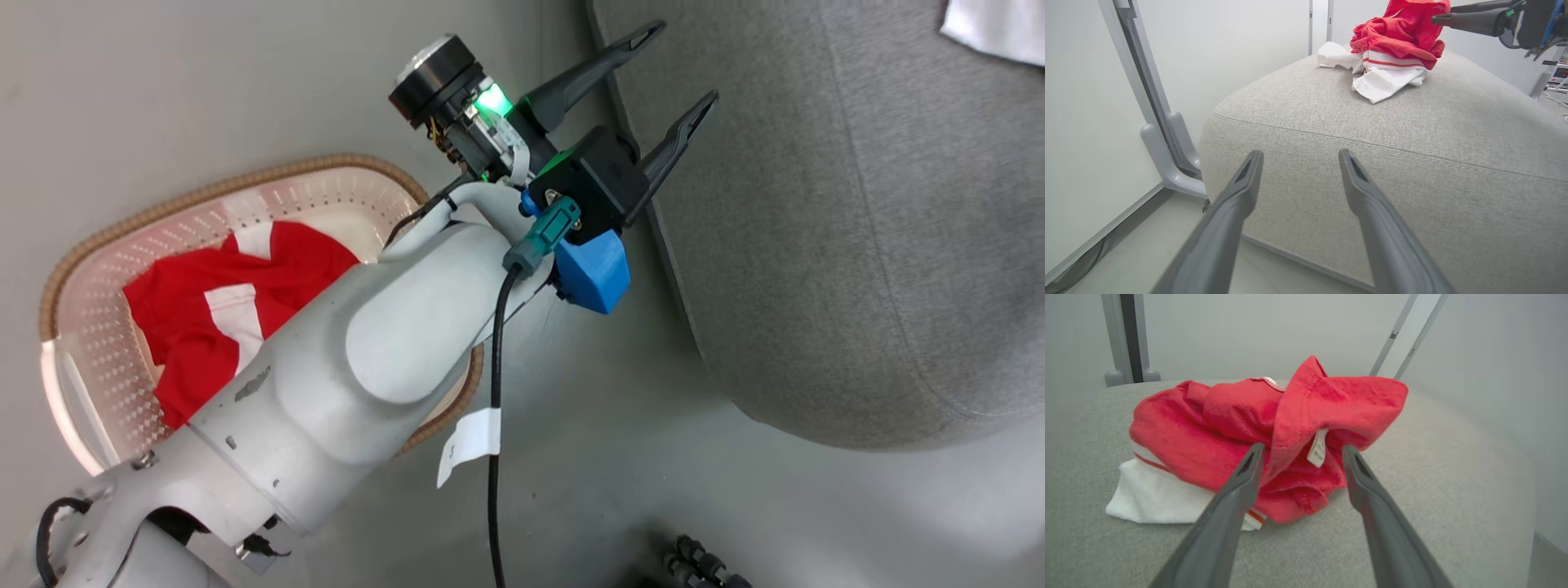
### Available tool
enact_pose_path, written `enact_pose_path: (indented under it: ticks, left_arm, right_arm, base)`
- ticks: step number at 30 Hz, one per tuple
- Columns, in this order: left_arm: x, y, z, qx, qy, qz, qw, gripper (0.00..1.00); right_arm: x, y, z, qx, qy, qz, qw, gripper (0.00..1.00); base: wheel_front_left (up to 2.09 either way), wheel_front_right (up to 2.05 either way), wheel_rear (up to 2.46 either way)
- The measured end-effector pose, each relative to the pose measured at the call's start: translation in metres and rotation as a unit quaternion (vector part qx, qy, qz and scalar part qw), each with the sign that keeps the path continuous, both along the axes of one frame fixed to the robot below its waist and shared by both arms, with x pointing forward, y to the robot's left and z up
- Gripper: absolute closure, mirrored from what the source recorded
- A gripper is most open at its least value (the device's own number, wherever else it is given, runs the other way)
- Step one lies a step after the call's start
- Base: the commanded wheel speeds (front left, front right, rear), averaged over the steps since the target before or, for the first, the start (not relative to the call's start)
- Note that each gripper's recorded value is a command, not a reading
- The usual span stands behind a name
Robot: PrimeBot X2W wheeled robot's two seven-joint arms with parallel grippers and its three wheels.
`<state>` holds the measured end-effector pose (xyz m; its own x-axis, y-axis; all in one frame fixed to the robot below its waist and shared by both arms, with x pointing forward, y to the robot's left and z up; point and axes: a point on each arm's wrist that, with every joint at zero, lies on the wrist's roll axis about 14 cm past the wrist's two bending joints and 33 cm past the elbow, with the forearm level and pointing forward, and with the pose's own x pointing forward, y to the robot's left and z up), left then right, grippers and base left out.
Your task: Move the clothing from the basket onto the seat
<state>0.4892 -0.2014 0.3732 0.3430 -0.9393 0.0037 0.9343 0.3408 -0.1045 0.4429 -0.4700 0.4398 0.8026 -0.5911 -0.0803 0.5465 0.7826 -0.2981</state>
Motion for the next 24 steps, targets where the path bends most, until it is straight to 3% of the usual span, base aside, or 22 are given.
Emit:
enact_pose_path:
  ticks: [5, 12, 24]
  left_arm:
    - [-0.002, 0.006, 0.037, -0.019, -0.013, 0.023, 0.999, 0.0]
    - [0.004, 0.037, 0.084, -0.036, -0.032, 0.091, 0.995, 0.0]
    - [0.014, 0.14, 0.137, -0.045, -0.064, 0.26, 0.962, 0.0]
  right_arm:
    - [-0.023, 0.009, 0.022, -0.007, -0.017, 0.009, 1.0, 0.0]
    - [-0.021, 0.051, 0.056, -0.004, -0.061, 0.077, 0.995, 0.0]
    - [0.012, 0.16, 0.084, 0.04, -0.12, 0.233, 0.964, 0.0]
  base:
    - [0.0, 0.0, 0.0]
    - [0.0, 0.0, 0.0]
    - [0.0, 0.0, 0.0]
